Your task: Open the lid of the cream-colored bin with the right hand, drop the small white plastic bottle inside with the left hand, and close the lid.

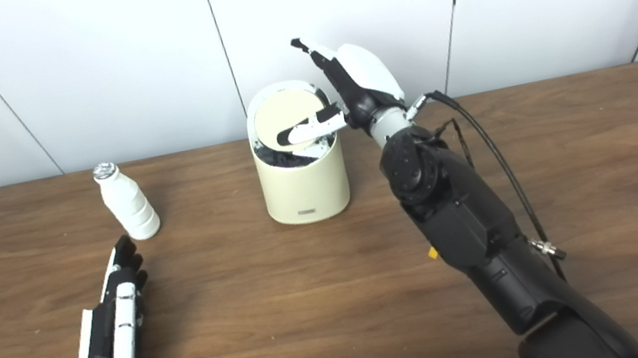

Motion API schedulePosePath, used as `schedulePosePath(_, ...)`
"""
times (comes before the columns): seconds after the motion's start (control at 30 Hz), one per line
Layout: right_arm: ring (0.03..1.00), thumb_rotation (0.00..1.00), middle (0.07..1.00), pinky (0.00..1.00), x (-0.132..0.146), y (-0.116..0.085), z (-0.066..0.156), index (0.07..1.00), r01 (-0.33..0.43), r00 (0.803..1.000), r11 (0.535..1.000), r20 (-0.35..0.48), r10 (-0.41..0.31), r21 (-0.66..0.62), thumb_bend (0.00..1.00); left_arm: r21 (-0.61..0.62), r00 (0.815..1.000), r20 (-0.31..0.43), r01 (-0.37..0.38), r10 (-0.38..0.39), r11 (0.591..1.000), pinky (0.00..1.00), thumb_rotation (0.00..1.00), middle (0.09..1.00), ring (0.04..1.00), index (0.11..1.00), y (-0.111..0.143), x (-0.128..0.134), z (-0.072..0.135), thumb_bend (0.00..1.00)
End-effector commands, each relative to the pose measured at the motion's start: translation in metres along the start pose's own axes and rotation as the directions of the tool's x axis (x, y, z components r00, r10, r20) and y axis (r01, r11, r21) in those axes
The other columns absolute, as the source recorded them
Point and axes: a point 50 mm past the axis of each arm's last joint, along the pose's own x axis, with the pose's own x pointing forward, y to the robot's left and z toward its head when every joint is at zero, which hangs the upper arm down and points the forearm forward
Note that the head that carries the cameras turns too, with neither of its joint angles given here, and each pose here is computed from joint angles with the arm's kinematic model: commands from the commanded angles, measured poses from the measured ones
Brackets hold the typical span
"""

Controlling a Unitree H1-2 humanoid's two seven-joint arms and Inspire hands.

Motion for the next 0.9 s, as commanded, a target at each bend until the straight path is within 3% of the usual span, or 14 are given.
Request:
schedulePosePath(0.0, 0.926, 0.05, 0.925, 0.92, 0.0091, -0.0219, 0.0045, 0.915, 0.052, 0.998, 0.995, 0.032, -0.05, -0.082, 0.91, -0.009, 0.999, -0.035, 0.0, 0.0, 1.0, 1.0, 0.83, 1.0, 1.0, 1.0, -0.0039, -0.0086, -0.0124, 0.35)
schedulePosePath(0.13, 0.926, 0.0, 0.925, 0.92, 0.0086, -0.022, 0.0021, 0.914, 0.05, 0.998, 0.993, 0.034, -0.047, -0.104, 0.94, -0.007, 1.0, -0.03, 0.002, -0.002, 1.0, 1.0, 0.81, 1.0, 1.0, 1.0, -0.004, -0.0091, -0.0113, 0.34)
schedulePosePath(0.7, 0.921, 0.0, 0.923, 0.92, 0.0053, -0.016, -0.0026, 0.914, 0.042, 0.999, 0.993, 0.028, -0.039, -0.113, 0.92, -0.013, 0.999, -0.034, -0.006, 0.006, 1.0, 1.0, 0.76, 1.0, 1.0, 1.0, -0.0056, -0.0085, -0.0117, 0.35)
schedulePosePath(0.87, 0.925, 0.09, 0.923, 0.91, 0.0035, -0.0145, -0.0025, 0.914, 0.049, 0.999, 0.996, 0.02, -0.048, -0.069, 0.88, -0.017, 0.999, -0.036, -0.006, 0.005, 1.0, 1.0, 0.74, 1.0, 1.0, 1.0, -0.0051, -0.0085, -0.0124, 0.36)
